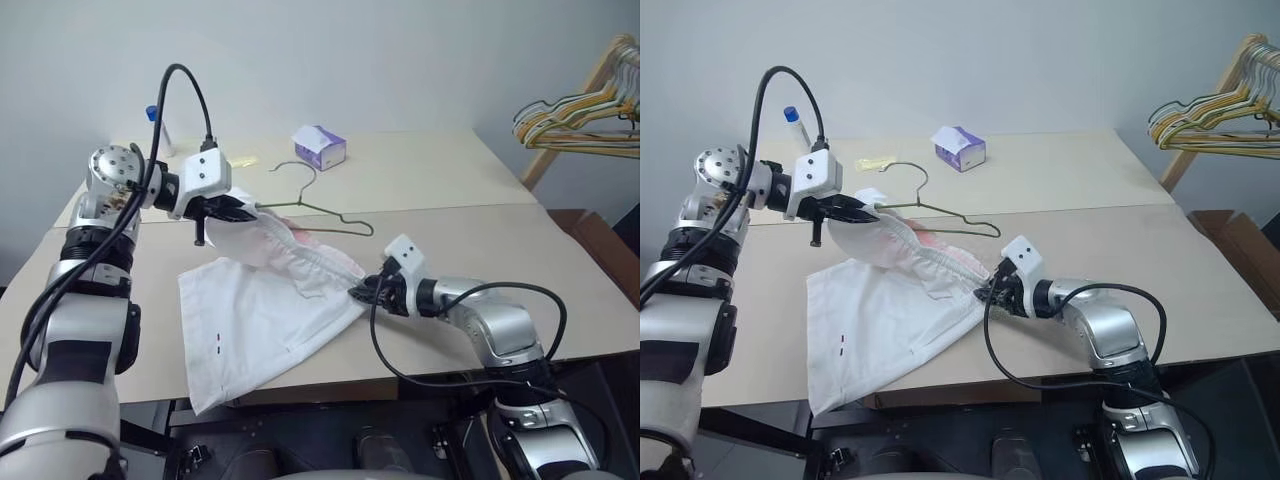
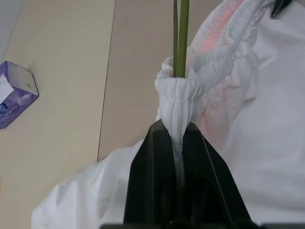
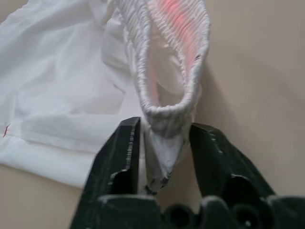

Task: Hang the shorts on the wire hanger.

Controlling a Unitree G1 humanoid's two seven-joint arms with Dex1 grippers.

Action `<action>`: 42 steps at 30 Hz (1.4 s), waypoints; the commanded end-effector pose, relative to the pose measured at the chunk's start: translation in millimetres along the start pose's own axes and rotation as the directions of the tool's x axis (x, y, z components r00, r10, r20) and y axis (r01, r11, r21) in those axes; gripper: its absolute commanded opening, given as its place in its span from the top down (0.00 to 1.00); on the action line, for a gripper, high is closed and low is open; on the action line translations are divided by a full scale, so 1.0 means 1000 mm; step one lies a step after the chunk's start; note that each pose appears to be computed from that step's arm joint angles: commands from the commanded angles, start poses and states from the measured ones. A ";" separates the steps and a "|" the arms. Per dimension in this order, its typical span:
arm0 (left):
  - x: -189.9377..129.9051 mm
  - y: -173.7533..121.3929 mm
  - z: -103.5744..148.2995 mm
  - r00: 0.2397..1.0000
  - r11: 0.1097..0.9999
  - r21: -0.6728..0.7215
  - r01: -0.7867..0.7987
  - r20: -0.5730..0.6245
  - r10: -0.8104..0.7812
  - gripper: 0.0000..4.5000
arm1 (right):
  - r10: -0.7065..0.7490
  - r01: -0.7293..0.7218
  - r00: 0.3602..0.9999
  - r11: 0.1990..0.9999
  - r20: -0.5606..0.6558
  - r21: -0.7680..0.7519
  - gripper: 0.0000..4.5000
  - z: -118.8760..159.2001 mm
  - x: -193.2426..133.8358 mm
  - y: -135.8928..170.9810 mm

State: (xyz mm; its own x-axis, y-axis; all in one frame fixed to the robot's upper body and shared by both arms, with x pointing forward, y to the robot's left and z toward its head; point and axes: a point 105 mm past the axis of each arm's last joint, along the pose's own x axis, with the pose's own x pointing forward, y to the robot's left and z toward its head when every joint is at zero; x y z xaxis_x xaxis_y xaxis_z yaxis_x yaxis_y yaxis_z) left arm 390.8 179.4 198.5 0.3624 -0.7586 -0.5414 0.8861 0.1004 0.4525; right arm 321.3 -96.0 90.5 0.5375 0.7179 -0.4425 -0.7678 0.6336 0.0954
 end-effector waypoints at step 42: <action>-0.024 -0.006 0.017 0.997 0.998 0.045 0.050 0.061 -0.053 1.00 | 0.002 0.002 1.000 0.821 0.006 -0.571 1.00 0.107 -0.074 -0.024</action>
State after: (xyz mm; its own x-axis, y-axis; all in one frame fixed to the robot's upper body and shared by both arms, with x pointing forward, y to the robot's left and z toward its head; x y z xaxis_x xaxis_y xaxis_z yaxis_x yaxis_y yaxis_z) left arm 368.8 184.9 203.7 0.2548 -0.7951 -0.5504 0.9168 0.0176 0.3990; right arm 341.8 -140.9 194.4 0.5405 0.7060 -0.4576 -0.8399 0.4212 -0.3422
